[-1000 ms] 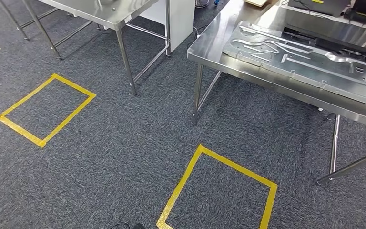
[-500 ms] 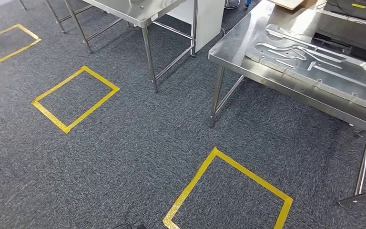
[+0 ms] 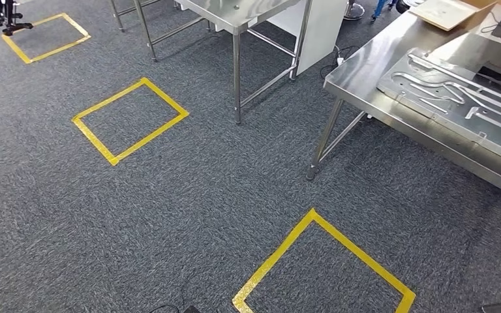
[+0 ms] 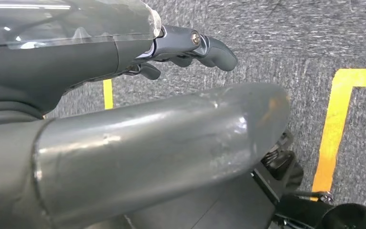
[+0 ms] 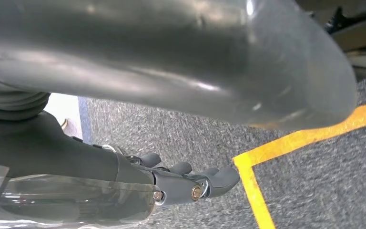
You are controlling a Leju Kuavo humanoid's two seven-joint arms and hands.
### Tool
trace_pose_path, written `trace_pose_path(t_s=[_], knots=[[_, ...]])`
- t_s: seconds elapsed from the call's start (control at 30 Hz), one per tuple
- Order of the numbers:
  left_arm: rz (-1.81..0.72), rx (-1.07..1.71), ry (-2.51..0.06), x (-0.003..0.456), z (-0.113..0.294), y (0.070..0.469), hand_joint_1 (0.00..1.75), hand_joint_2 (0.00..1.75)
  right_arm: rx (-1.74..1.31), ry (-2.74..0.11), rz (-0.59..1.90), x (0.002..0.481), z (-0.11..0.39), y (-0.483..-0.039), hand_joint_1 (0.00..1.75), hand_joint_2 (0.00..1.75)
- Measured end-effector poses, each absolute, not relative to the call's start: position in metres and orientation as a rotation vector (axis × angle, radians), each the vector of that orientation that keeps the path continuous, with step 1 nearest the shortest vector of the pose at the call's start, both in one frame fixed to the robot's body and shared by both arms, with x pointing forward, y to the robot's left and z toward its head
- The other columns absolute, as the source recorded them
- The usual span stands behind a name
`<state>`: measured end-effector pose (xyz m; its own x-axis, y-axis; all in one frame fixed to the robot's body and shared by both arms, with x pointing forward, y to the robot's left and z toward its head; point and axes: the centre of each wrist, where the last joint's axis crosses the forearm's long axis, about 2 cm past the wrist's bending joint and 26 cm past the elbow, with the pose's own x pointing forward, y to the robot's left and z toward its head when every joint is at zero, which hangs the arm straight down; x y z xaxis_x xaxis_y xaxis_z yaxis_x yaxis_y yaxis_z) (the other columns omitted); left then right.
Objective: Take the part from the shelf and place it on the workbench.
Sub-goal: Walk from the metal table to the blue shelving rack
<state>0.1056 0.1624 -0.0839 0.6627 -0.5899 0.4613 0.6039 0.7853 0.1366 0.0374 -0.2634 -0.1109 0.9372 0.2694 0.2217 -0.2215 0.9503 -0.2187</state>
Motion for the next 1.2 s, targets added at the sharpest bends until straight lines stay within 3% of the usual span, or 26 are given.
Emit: trace_pose_path(t_s=[1.2], knots=[[-0.711, -0.041, -0.506, 0.105, -0.083, 0.158, 0.0, 0.0, -0.191, -0.247, 0.283, 0.037, -0.111, -0.264, 0.0, 0.0]])
